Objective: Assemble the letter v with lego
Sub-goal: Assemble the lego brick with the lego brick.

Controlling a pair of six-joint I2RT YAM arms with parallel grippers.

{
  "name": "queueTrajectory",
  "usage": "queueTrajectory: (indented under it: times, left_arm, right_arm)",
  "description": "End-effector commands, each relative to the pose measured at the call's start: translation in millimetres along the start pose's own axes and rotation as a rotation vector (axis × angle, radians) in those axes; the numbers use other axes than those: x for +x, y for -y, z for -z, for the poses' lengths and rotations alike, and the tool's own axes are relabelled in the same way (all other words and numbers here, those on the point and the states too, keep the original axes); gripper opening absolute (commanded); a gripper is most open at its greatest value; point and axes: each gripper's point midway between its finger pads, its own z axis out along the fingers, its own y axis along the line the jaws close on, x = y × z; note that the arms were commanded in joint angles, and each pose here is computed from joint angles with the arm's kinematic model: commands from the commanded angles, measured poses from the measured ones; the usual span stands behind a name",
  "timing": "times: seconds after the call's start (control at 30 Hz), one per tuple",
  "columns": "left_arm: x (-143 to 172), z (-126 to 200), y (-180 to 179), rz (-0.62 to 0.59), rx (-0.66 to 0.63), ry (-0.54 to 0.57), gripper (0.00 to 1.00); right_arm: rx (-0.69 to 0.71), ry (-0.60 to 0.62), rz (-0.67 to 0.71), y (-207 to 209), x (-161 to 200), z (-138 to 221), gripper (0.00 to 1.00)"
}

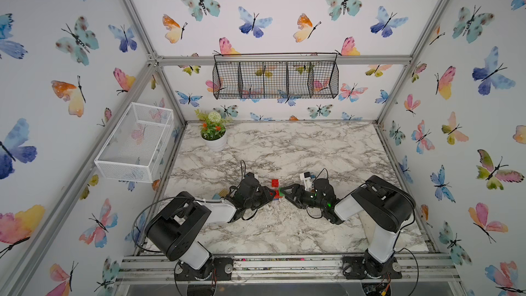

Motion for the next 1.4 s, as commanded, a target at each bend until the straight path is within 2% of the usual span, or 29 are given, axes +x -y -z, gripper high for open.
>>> queueTrajectory:
  times: [0.0, 0.2, 0.9, 0.97, 1.07, 1.1, 1.17, 1.23, 1.37]
  left_arm:
    - [56, 8, -96, 0.056, -0.338, -0.180, 0.45]
    - [56, 8, -95, 0.058, -0.335, -0.177, 0.45]
    - [57, 8, -99, 0.062, -0.344, -0.178, 0.44]
    - [57, 7, -98, 0.063, -0.340, -0.180, 0.44]
    - [58, 8, -99, 0.061, -0.343, -0.181, 0.44]
    - [58, 8, -99, 0.059, -0.342, -0.182, 0.44]
    - [58, 8, -98, 0.060, -0.340, -0.182, 0.44]
    - [57, 8, -97, 0.059, -0.338, -0.180, 0.44]
    - [53, 12, -93, 0.050, -0.339, -0.166, 0.51]
  right_arm:
    - [-0.032, 0.017, 0.001, -7, -2, -8, 0.66]
    - [-0.068, 0.035, -0.011, -7, -3, -10, 0.59]
    - [-0.018, 0.036, -0.013, 11, 2, -13, 0.37]
    - [-0.011, 0.036, -0.004, 12, 2, -13, 0.29]
    - [0.017, 0.038, 0.000, 16, 2, -13, 0.28]
    - [0.021, 0.038, 0.009, 16, 2, -12, 0.23]
    - [0.047, 0.036, 0.011, 20, 2, -12, 0.18]
    - [0.053, 0.033, 0.019, 20, 3, -12, 0.21]
    - [0.081, 0.036, 0.050, 13, -1, -11, 0.42]
